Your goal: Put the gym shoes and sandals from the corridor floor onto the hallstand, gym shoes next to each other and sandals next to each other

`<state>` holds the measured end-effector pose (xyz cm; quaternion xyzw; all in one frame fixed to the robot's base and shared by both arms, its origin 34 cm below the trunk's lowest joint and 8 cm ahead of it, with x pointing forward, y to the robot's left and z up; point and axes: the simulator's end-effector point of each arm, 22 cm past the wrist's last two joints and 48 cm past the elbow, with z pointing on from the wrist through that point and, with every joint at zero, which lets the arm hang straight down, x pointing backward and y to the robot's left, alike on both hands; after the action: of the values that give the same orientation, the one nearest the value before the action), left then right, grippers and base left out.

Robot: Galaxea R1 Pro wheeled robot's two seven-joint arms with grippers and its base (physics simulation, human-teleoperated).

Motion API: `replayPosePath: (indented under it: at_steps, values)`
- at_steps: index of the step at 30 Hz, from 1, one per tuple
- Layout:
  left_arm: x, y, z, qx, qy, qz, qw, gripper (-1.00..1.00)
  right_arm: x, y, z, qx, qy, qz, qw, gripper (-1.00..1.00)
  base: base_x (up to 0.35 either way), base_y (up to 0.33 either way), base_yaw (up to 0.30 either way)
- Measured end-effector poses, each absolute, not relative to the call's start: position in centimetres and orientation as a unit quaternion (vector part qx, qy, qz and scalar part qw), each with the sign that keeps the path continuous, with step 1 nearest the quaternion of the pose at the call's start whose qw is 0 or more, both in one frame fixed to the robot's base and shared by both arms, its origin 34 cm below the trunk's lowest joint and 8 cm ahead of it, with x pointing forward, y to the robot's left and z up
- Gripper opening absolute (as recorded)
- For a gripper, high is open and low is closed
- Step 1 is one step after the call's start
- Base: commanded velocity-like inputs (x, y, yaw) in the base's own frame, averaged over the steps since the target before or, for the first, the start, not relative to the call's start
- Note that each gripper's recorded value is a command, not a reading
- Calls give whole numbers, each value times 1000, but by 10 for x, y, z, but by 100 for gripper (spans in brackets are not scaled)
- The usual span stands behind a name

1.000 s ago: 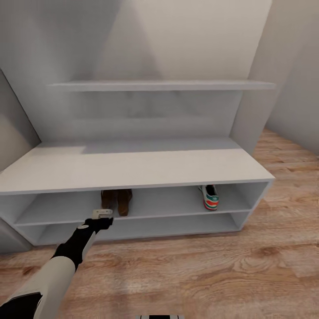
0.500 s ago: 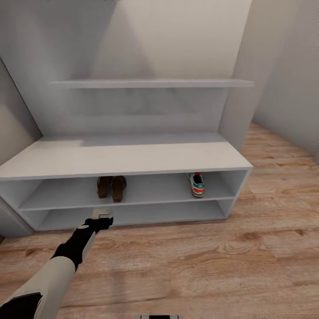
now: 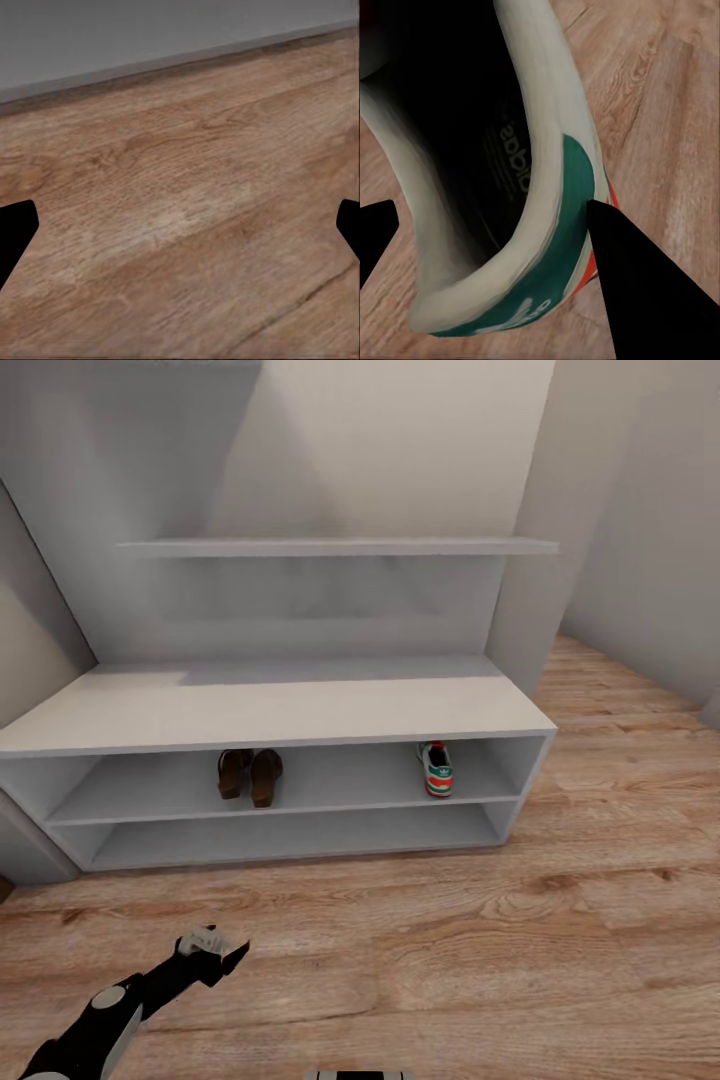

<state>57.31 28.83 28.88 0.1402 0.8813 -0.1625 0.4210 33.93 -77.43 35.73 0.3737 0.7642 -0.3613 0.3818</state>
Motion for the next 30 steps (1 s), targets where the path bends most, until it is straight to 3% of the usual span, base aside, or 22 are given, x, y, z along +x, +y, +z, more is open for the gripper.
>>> replayPosePath:
  at_steps: [22, 30]
  values:
    - [495, 363, 303, 114, 870, -253, 408, 100, 366, -747, 340, 319, 804, -312, 393, -100, 0, 0, 0]
    - [494, 362, 306, 116, 867, -262, 407, 100, 367, -746, 340, 318, 805, -310, 394, -100, -165, -115, 0]
